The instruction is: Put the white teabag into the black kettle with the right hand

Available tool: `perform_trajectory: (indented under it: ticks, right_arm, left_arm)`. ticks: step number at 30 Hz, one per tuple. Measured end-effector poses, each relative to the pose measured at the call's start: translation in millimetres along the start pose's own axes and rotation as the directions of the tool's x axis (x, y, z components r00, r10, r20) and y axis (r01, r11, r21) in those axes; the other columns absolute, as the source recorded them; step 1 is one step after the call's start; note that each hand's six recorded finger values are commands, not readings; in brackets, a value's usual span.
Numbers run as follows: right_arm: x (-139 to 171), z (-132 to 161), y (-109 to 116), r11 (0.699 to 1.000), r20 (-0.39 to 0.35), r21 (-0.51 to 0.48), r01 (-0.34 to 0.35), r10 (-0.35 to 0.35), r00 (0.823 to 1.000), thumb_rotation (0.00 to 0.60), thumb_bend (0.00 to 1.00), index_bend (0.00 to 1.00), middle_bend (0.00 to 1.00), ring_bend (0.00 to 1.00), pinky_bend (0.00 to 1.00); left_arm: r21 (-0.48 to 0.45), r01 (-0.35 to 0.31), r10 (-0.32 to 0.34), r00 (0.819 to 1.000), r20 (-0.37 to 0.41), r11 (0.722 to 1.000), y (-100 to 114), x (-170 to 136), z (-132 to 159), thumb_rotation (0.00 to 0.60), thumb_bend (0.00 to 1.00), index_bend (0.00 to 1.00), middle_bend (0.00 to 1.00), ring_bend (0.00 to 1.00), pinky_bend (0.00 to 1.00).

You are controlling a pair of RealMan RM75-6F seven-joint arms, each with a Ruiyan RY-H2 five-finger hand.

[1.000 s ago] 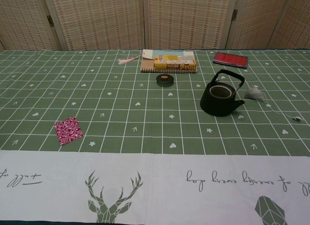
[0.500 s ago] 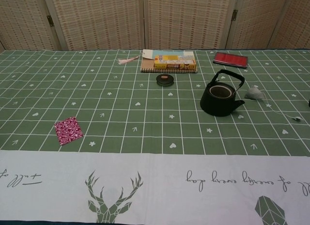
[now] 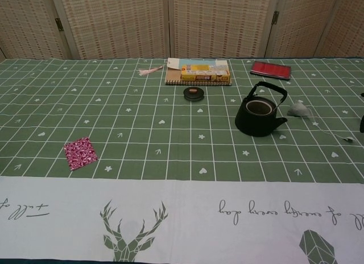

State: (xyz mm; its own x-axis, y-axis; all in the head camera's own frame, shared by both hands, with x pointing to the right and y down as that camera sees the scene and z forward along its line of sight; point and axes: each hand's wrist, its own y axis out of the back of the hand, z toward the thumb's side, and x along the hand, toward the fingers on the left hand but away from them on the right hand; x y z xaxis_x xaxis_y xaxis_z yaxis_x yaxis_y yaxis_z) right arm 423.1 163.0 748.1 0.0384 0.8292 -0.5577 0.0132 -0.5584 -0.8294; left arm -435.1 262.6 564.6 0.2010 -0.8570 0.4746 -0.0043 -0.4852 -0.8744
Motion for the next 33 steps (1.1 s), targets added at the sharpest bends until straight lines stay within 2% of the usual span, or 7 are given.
perform_trajectory:
  ticks: [25,33]
  right_arm:
    - [-22,16,-10,1.000,-0.005,0.019,-0.020,0.020,1.000,0.600,0.40,0.48,0.00,0.00,0.00]
    - [-26,20,-11,0.999,-0.009,0.029,-0.021,0.022,1.000,0.600,0.40,0.53,0.00,0.00,0.00]
  left_arm:
    - [-0.021,0.000,0.000,1.000,0.014,1.000,2,1,0,0.600,0.28,0.00,0.00,0.07,0.04]
    - [-0.022,0.000,0.001,1.000,0.012,1.000,2,1,-1,0.600,0.28,0.00,0.00,0.07,0.04]
